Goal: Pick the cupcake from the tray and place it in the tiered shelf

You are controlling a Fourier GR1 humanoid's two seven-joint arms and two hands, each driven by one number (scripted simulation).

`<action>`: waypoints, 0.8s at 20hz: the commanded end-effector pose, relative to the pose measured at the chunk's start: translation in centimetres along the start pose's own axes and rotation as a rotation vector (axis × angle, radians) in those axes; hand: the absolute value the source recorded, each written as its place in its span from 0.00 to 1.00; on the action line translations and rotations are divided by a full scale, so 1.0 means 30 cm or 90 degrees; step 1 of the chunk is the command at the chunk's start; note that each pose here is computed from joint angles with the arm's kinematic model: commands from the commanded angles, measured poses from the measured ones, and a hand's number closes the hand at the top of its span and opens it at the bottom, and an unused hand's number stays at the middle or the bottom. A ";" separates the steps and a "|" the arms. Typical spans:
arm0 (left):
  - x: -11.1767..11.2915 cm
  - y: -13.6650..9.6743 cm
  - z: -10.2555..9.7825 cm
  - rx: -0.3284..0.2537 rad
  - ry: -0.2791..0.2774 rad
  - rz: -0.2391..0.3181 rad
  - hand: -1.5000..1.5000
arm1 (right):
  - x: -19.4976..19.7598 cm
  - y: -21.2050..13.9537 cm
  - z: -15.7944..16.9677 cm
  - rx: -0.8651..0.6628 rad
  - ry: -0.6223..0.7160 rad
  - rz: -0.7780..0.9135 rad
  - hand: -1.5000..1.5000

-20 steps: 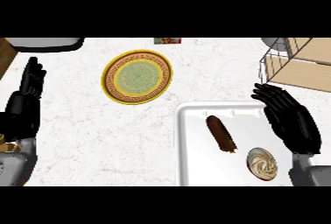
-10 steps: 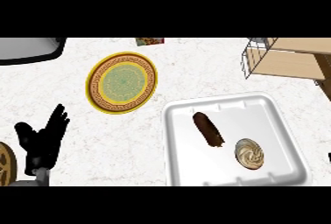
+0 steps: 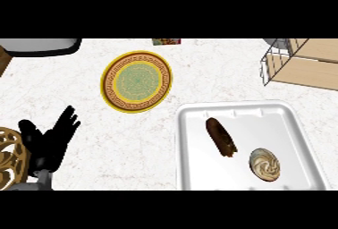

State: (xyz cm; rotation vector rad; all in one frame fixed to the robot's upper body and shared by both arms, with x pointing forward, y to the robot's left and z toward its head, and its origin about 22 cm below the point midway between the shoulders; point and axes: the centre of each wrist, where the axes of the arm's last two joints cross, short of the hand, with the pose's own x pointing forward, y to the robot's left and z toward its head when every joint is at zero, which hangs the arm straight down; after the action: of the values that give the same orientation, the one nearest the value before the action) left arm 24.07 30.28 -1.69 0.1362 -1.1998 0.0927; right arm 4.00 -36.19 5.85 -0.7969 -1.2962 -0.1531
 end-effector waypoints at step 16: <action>0.001 -0.045 -0.033 -0.062 0.049 -0.026 0.50 | 0.369 0.039 0.056 -0.044 0.226 0.173 0.00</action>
State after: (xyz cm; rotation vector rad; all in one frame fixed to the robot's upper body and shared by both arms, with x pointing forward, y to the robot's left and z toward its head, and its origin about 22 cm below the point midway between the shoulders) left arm 26.11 28.33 -0.95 0.0761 -1.2069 0.0102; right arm 5.79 -31.39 14.64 -0.8652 -0.9166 -0.1290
